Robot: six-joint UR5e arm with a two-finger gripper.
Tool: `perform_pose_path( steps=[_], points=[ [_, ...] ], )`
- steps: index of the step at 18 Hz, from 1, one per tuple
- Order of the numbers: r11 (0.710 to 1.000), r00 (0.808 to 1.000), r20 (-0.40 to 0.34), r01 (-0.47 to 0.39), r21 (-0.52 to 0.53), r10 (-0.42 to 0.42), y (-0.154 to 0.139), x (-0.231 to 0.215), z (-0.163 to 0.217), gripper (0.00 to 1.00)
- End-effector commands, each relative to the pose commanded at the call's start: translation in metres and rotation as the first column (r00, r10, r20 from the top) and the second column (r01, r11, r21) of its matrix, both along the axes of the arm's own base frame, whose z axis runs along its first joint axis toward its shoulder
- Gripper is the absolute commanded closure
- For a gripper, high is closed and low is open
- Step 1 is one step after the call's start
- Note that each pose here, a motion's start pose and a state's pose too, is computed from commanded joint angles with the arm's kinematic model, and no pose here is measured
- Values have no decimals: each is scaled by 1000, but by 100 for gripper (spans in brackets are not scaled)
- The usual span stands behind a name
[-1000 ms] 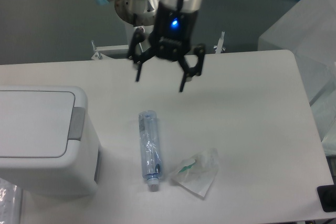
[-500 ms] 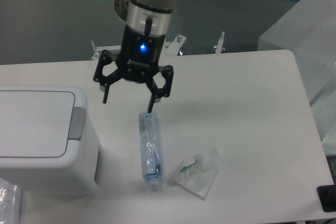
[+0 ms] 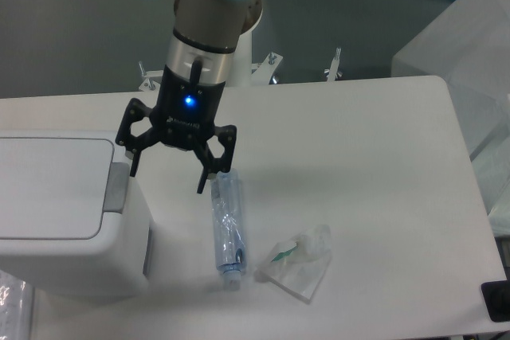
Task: Open the trash can
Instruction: 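Move the open gripper over to the white trash can's lid edge, then lower the gripper finger against the lid edge and push it open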
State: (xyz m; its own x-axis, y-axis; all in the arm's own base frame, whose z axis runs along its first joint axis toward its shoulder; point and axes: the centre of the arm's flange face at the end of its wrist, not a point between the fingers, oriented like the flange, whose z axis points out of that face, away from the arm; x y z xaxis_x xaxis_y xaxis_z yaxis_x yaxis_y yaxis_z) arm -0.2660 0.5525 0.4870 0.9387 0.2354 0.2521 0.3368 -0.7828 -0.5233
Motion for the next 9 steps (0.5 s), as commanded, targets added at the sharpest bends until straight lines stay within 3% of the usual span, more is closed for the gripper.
perform_pose_path(
  steps=[9],
  points=[
    [1000, 1000, 10, 15, -11, -15, 7, 4, -9, 0]
  ],
)
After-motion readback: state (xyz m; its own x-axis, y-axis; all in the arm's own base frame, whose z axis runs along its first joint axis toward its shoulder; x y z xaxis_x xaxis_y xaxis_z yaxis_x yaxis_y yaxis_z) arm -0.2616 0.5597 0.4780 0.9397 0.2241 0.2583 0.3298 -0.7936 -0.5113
